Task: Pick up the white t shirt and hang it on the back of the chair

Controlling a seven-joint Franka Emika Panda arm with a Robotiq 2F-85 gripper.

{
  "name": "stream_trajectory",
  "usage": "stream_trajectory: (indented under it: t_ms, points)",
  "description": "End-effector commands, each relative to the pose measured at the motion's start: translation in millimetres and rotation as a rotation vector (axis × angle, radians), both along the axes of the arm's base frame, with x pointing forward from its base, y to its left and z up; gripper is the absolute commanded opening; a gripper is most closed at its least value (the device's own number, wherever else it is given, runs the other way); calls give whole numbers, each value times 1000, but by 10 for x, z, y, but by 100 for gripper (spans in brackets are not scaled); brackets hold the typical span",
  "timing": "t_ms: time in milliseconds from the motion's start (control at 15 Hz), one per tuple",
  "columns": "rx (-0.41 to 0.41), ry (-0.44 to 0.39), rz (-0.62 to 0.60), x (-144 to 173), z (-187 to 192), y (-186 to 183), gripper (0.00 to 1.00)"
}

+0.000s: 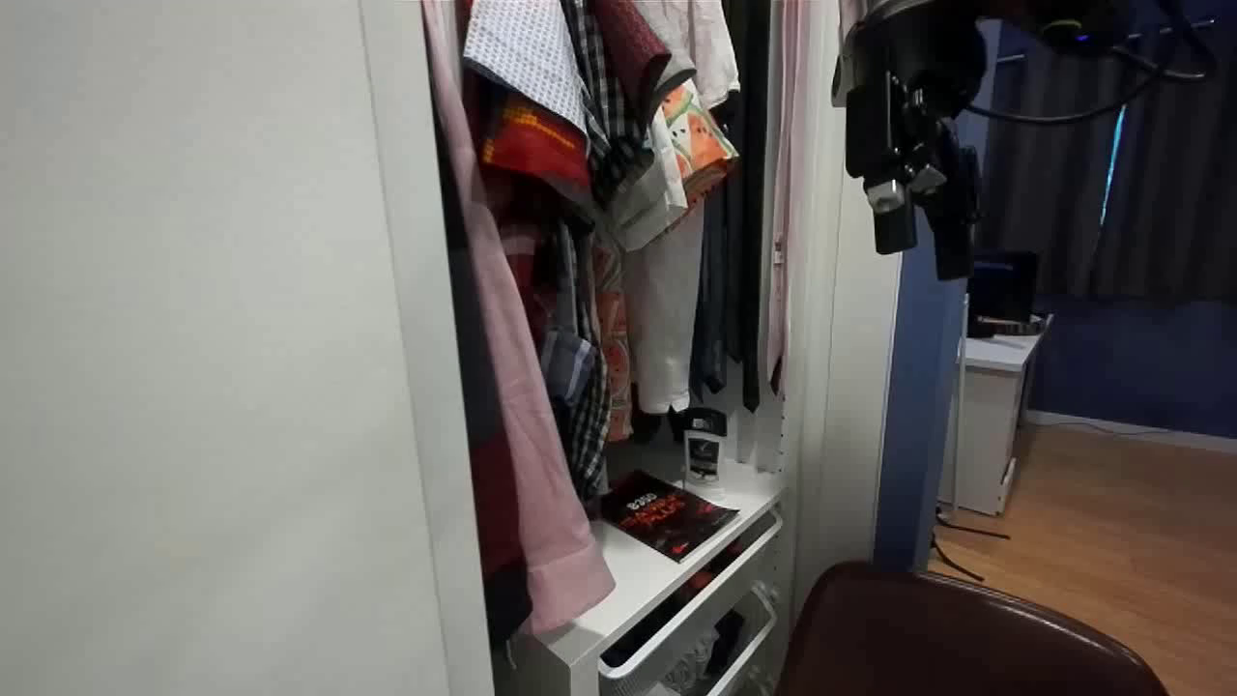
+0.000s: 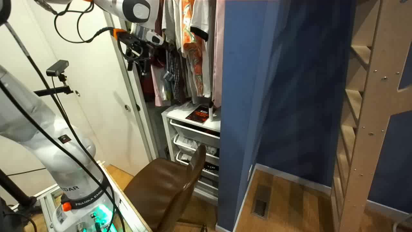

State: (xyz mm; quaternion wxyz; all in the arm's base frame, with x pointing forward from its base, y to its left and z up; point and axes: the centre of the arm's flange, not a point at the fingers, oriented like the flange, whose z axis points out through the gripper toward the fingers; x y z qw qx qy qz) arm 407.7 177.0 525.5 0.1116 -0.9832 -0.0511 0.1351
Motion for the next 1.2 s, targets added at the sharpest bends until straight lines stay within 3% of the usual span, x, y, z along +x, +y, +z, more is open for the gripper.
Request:
stream_trajectory:
  t_ms: [0,667,733,1133]
  points:
    - [0,0,0,0,0,0,100]
    - [0,0,0,0,0,0,100]
    - [-83,-72,25,-7,78,21,100]
    - [-272,-324,132,101,893,-19,100]
